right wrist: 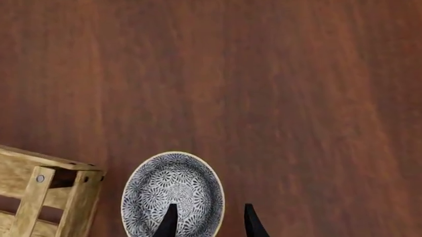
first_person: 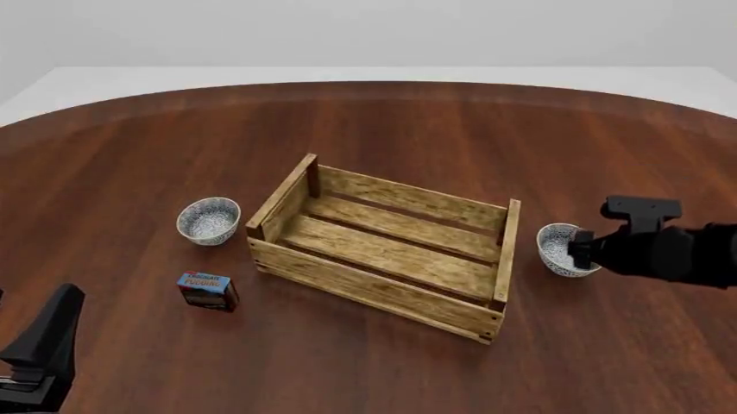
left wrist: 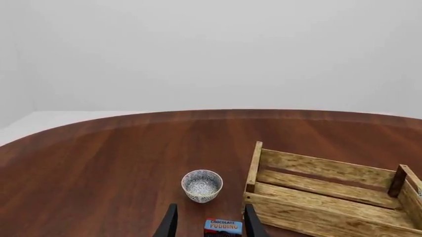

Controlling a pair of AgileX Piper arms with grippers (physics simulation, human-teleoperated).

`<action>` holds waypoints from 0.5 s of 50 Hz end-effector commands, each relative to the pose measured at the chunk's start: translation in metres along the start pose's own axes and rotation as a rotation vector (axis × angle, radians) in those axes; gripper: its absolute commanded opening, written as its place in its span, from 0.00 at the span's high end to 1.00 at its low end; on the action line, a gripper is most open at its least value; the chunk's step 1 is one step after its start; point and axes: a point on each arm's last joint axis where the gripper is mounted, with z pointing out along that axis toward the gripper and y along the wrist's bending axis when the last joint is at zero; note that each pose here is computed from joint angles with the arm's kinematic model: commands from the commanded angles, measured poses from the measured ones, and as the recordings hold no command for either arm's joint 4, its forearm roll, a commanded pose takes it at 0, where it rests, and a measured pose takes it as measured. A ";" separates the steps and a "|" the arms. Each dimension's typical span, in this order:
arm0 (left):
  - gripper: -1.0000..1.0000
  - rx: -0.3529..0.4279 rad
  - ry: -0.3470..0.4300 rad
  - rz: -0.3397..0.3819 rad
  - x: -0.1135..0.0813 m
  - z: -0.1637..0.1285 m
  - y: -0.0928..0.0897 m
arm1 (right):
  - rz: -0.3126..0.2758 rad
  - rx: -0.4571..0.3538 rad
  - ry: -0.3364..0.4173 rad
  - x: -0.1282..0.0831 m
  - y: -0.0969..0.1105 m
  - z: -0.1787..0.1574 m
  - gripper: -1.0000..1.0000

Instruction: Stack the right bowl on the left bowl and place them in the tray.

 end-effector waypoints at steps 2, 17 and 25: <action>0.00 0.003 0.000 0.001 0.000 0.000 0.000 | 0.006 -0.002 0.014 0.009 0.001 0.012 0.00; 0.00 0.004 -0.004 -0.003 -0.001 0.000 0.000 | 0.013 -0.006 0.033 0.018 0.003 0.027 0.00; 0.00 0.004 -0.004 -0.007 0.000 0.000 0.000 | 0.013 -0.006 0.043 0.022 0.003 0.035 0.00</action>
